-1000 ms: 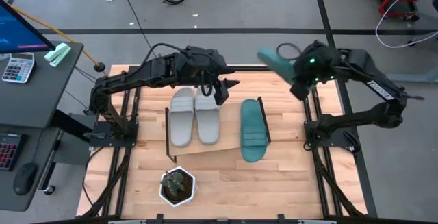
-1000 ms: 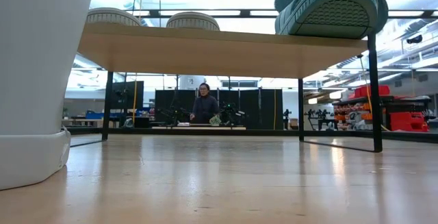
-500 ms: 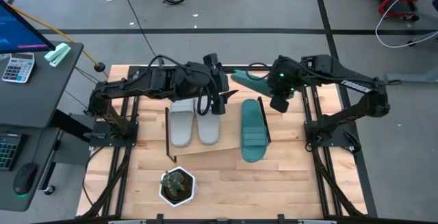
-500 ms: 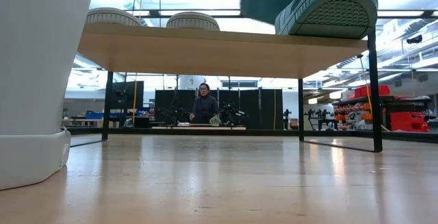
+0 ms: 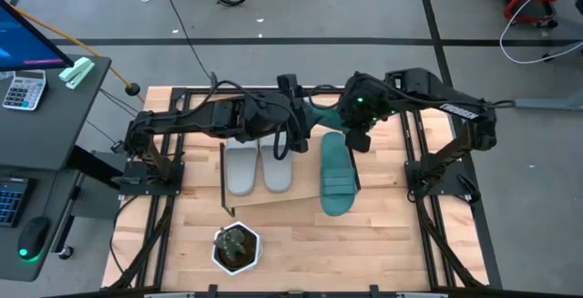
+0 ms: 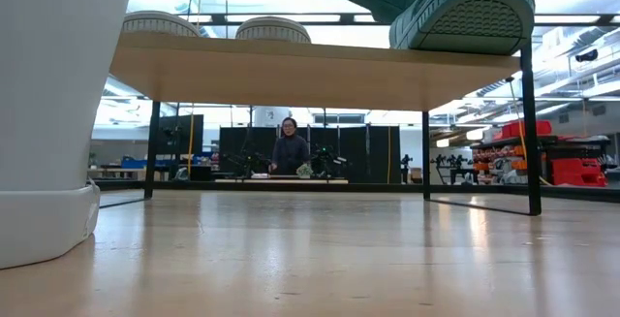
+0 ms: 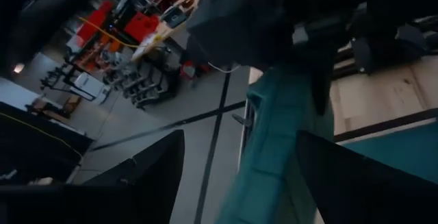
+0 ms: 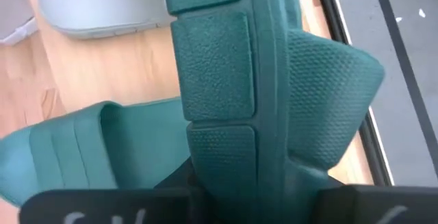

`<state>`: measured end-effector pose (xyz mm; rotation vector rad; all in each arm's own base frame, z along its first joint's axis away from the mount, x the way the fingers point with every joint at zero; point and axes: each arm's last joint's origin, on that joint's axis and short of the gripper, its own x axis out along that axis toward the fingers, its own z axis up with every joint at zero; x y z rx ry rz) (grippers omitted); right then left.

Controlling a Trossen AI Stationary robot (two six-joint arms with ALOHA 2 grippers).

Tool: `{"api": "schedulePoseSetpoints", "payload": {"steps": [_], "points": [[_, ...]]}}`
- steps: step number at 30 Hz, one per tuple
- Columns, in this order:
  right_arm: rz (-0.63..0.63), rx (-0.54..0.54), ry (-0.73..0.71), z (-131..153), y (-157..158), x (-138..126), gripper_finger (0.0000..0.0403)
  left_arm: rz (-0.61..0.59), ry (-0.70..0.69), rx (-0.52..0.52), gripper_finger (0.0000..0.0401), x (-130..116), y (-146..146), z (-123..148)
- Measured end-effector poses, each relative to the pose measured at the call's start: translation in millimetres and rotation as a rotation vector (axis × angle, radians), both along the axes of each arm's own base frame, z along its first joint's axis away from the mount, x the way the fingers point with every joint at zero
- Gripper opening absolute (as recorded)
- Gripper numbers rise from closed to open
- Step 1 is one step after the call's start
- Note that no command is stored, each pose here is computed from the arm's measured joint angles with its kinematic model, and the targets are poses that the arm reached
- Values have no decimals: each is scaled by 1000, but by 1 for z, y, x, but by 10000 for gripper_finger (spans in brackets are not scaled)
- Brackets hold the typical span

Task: Pick and place slides into the shelf
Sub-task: Put the green slide on the shelf

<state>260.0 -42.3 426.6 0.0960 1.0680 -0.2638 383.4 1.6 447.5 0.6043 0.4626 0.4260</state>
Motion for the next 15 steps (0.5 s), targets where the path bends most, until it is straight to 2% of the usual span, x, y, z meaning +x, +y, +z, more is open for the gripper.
{"api": "schedulePoseSetpoints", "payload": {"steps": [15], "points": [[81, -2, -66, 1, 10, 11, 75, -34, 82, -21, 284, 8, 0, -16]]}}
